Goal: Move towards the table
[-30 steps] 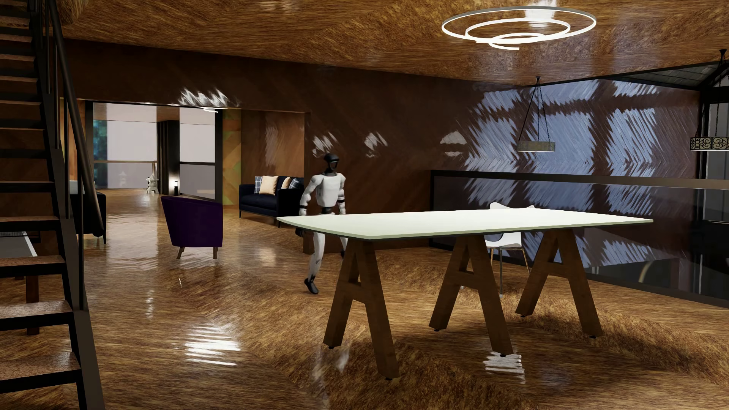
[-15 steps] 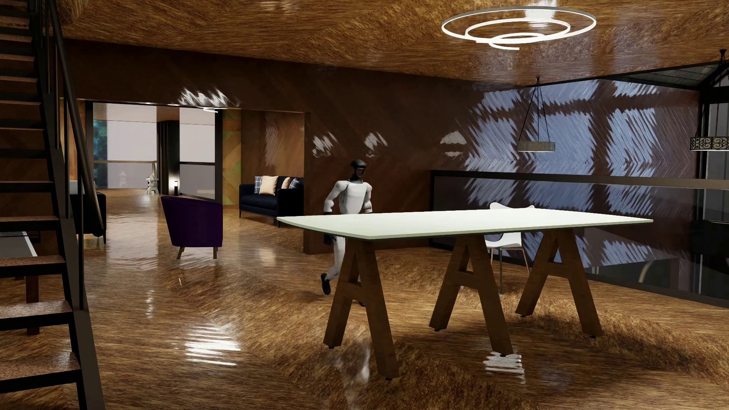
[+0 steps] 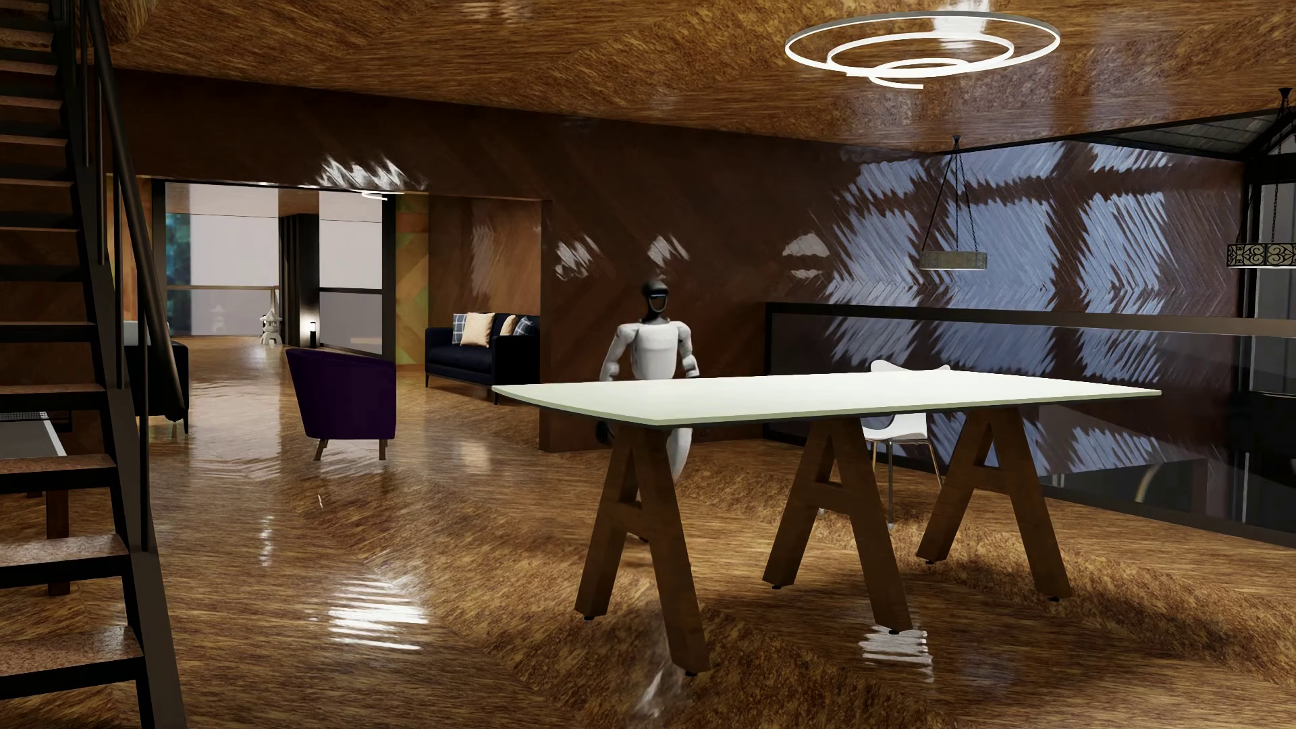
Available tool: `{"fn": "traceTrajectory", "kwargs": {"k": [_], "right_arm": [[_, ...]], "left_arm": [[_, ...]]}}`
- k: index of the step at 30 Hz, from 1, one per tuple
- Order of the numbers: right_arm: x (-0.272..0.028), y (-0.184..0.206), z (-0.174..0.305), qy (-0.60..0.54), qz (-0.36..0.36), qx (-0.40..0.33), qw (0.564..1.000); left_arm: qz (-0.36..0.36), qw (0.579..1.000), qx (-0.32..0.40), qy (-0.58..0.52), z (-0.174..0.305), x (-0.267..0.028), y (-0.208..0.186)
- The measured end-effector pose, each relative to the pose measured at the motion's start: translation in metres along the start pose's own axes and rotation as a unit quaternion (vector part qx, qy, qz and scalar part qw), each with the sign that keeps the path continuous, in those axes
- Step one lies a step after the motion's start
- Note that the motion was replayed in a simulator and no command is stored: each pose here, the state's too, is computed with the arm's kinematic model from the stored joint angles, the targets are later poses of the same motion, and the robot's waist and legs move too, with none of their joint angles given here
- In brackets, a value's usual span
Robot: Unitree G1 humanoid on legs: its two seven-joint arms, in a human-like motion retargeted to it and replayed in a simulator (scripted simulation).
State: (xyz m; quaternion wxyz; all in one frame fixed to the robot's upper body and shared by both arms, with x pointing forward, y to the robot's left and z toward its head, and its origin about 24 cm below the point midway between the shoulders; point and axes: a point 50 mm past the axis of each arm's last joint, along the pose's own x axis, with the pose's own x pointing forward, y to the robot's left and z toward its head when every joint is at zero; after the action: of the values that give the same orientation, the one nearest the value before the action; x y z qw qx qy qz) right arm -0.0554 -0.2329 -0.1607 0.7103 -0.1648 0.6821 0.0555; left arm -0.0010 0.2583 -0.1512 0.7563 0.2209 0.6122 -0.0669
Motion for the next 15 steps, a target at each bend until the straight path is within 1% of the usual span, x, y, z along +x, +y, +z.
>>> {"fn": "traceTrajectory", "kwargs": {"k": [2,3,6,9,11,13,15], "right_arm": [[0.003,0.000,0.001,0.012,0.005,-0.020,1.000],[0.004,-0.002,0.010,-0.002,0.003,-0.030,1.000],[0.002,-0.026,0.066,-0.108,-0.030,-0.015,0.994],[-0.013,-0.050,0.128,-0.224,-0.065,0.011,0.972],[-0.026,-0.065,0.156,-0.279,-0.085,0.015,0.957],[-0.033,-0.074,0.169,-0.304,-0.096,0.014,0.948],[-0.029,-0.074,0.165,-0.289,-0.096,0.012,0.953]], "left_arm": [[-0.014,1.000,-0.006,0.013,-0.004,0.001,-0.013],[-0.027,0.999,0.001,0.020,-0.007,0.001,-0.021],[-0.051,0.998,0.014,0.021,-0.006,0.000,-0.038],[-0.042,0.999,0.009,0.002,0.004,0.003,-0.031],[-0.032,0.999,0.005,-0.017,0.016,0.005,-0.024],[-0.022,0.999,-0.003,-0.031,0.023,0.005,-0.018],[-0.018,0.999,-0.006,-0.041,0.027,0.005,-0.015]]}}
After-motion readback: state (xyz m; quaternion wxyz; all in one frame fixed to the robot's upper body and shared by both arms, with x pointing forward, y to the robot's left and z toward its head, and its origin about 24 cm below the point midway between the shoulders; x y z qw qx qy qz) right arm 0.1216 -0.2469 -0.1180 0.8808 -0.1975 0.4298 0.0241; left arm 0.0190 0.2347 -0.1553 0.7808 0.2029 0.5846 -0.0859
